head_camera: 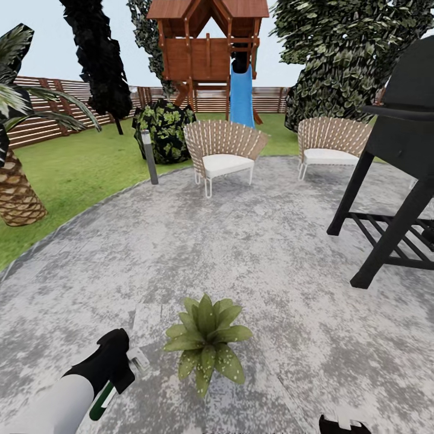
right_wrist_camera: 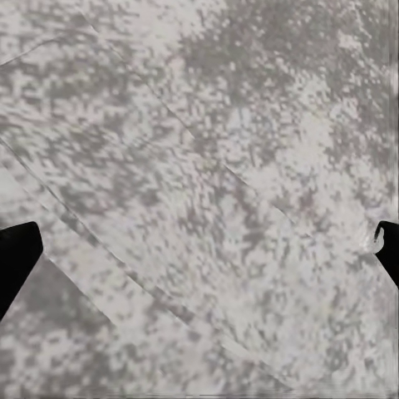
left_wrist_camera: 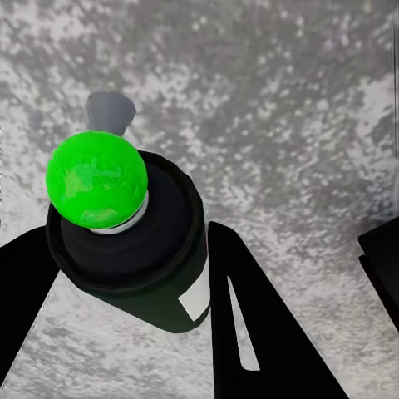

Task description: Pick up the pesticide atomizer in the garden and spray insectifuge to fully cover both potted plants in the garden.

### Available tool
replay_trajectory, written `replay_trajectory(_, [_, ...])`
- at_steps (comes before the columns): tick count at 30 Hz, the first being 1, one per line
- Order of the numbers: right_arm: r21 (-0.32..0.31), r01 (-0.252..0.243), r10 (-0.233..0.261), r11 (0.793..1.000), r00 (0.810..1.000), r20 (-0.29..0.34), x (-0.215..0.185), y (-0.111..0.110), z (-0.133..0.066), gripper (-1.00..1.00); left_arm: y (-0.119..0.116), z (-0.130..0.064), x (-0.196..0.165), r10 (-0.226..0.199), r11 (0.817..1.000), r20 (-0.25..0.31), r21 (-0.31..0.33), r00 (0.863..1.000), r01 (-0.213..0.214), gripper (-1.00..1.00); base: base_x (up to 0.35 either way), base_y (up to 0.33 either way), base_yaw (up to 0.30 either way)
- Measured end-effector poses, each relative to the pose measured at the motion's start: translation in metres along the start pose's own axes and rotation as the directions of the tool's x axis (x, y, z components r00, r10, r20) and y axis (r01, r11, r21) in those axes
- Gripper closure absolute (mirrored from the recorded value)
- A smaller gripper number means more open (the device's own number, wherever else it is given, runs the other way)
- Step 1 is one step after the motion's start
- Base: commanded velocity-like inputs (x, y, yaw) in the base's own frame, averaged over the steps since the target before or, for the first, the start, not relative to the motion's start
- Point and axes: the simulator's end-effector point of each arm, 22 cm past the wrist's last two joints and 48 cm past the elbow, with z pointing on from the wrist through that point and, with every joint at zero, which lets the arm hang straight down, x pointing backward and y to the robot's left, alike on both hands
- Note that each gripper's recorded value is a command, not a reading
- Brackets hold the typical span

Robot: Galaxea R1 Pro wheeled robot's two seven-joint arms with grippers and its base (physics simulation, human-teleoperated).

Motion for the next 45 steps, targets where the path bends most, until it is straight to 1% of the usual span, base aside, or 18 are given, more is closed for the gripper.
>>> replay_trajectory(5, [0.0, 0.0, 0.0, 1.0, 1.0, -0.001, 0.0, 0.0, 0.0, -1.0, -0.001, 0.001, 0.0, 0.001, 1.0, -0.001, 0.003, 1.0, -0.001, 1.0, -0.236, 0.132, -0.279])
replay_trajectory(10, [-0.001, 0.0, 0.0, 1.0, 1.0, -0.002, 0.001, 0.0, 0.0, -1.0, 0.0, -0.001, -0.002, 0.0, 1.0, 0.005, -0.001, 1.0, 0.0, 1.0, -0.193, 0.26, -0.287])
replay_trajectory(21, [-0.001, 0.0, 0.0, 1.0, 1.0, -0.002, 0.001, 0.0, 0.0, -1.0, 0.001, -0.003, -0.004, 0.0, 1.0, 0.01, -0.004, 1.0, 0.001, 1.0, -0.017, 0.331, -0.287])
replay_trajectory(28, [0.0, 0.0, 0.0, 1.0, 1.0, -0.001, 0.0, 0.0, 0.0, -1.0, -0.004, -0.003, -0.008, 0.002, 1.0, 0.016, 0.004, 1.0, -0.002, 1.0, 0.0, 0.322, -0.227])
replay_trajectory(35, [0.001, -0.001, 0.001, 1.0, 1.0, -0.001, 0.0, 0.0, 0.0, -1.0, -0.008, -0.003, -0.012, 0.007, 1.0, 0.02, 0.007, 1.0, -0.008, 1.0, 0.0, 0.026, -0.022])
replay_trajectory(45, [0.002, 0.0, 0.0, 1.0, 1.0, 0.0, 0.0, 0.0, 0.0, -1.0, -0.01, -0.003, -0.014, 0.01, 1.0, 0.023, 0.009, 1.0, -0.01, 1.0, 0.0, 0.0, -0.255])
